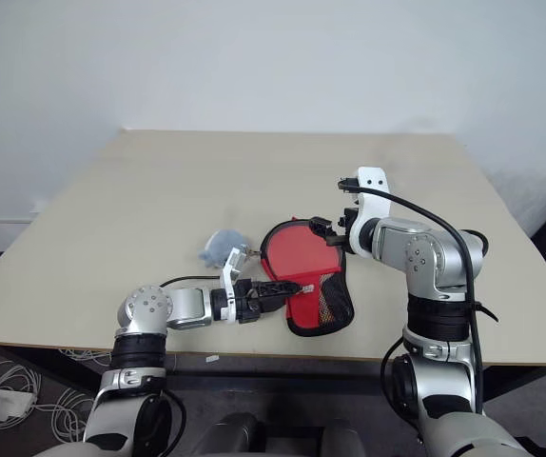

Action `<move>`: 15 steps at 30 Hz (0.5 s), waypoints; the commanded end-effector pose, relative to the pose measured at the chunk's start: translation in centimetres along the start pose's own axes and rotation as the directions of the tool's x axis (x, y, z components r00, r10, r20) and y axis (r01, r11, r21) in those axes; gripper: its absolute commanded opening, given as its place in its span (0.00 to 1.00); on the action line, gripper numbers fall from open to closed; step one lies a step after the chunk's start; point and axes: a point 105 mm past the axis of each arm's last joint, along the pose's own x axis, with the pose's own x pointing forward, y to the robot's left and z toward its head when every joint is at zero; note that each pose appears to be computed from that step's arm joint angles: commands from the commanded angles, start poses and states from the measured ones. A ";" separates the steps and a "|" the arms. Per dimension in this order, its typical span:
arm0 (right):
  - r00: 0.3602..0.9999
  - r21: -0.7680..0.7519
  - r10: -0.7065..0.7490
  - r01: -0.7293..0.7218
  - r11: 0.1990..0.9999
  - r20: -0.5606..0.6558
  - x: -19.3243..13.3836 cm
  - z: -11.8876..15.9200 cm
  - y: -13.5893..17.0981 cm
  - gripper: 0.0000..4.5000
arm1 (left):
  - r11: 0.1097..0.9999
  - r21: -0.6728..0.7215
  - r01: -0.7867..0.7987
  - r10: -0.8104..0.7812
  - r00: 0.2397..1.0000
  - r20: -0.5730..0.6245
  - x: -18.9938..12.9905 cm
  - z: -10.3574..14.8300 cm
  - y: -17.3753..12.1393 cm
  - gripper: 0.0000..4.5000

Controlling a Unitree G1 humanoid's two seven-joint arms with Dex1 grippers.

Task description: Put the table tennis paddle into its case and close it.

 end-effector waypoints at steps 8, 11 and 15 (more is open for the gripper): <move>0.997 -0.038 0.025 -0.023 0.999 0.070 -0.3 1.9 1.1 1.00 | 0.997 -0.027 -0.078 0.073 0.987 -0.146 0.5 -2.8 1.2 0.64; 0.997 -0.038 0.028 -0.025 0.999 0.072 -0.2 2.0 1.2 1.00 | 0.995 -0.032 -0.090 0.083 0.983 -0.165 0.3 -2.9 1.3 0.43; 0.997 -0.036 0.032 -0.029 0.999 0.075 -0.2 2.0 1.4 1.00 | 0.992 -0.039 -0.121 0.111 0.974 -0.199 -0.1 -3.3 1.8 0.13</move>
